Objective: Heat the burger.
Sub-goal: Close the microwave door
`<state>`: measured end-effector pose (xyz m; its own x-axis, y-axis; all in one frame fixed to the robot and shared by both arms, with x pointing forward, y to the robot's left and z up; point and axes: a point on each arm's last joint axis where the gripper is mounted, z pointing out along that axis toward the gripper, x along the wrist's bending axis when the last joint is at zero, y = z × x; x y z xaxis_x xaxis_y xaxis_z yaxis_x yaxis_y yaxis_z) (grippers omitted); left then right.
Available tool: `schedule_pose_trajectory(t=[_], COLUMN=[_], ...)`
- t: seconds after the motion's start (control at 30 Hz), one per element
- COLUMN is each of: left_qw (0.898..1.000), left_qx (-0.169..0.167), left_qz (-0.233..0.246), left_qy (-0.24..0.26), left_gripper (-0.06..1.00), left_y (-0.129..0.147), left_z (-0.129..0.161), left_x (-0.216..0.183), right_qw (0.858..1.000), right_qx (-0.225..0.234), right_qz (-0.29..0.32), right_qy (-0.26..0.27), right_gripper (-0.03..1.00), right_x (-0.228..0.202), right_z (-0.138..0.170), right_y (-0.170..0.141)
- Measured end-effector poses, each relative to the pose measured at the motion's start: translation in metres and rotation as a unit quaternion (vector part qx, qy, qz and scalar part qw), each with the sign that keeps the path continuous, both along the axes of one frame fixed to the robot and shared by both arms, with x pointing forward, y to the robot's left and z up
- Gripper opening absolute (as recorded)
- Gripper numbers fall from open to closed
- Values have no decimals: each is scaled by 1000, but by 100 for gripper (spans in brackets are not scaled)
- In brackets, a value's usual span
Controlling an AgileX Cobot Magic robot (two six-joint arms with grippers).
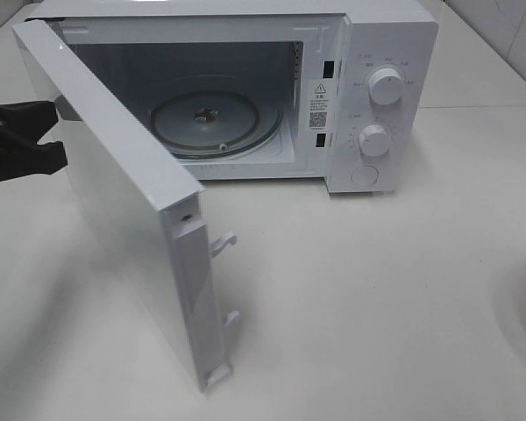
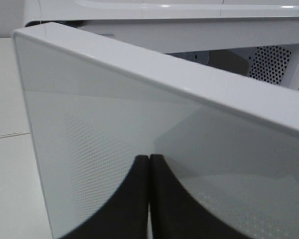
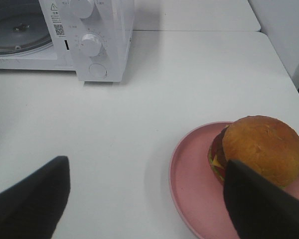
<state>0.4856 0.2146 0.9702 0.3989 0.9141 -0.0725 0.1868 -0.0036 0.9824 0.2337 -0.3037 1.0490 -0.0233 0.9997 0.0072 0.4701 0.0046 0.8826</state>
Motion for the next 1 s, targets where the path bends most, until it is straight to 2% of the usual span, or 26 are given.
schedule_pose_trajectory(t=[0.07,0.13,0.23,0.63,0.83,1.0], left_qw=[1000,1000,999,1000,999,999], left_qx=[0,-1,1,7,10,14], left_qz=[0,-22,-34,-24,-29,-39], left_qy=[0,4,6,2,13,1], left_gripper=[0,0,0,0,0,0], left_y=[-3,-21,-33,-76,-101,-124], left_z=[0,-3,-5,-11,-11,-4], left_x=[1,5,8,28,45,66], right_qw=[1000,1000,1000,1000,1000,1000], right_qx=[0,0,0,0,0,0], right_qz=[0,0,0,0,0,0], right_qy=[0,0,0,0,0,0], right_gripper=[77,77,77,77,77,77], right_x=[0,0,0,0,0,0], right_z=[0,0,0,0,0,0], right_y=[0,0,0,0,0,0])
